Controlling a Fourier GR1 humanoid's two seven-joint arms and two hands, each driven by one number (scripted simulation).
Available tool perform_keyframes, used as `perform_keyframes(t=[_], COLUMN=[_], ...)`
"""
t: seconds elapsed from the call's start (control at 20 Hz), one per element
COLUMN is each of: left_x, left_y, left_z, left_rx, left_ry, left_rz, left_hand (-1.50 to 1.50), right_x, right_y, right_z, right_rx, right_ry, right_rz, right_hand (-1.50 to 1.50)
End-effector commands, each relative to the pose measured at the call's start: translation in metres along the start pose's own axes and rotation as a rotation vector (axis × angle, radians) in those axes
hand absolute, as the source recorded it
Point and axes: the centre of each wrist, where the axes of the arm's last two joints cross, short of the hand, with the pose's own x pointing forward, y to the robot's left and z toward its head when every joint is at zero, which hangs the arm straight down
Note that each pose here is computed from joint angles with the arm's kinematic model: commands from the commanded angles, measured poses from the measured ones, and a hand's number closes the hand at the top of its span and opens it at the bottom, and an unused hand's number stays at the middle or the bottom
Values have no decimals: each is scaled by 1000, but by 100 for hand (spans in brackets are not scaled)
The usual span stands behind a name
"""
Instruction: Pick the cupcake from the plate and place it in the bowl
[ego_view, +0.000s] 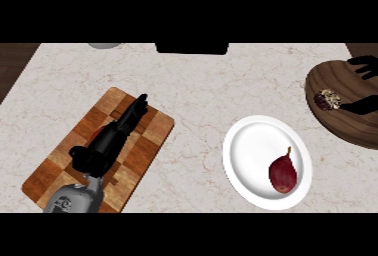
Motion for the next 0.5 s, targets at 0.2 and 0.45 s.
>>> perform_keyframes(t=[0.2,0.45], left_x=[-4,-1], left_y=[1,15], left_z=[2,2], left_rx=[-11,5], left_ry=[-7,-8], left_rz=[4,-5], left_hand=[0,0], right_x=[-10,-41], right_y=[-11,-48], right_z=[-3,12], right_rx=[-206,-341], right_ry=[-19,80], right_rz=[-219,-402], right_hand=[-150,-150])
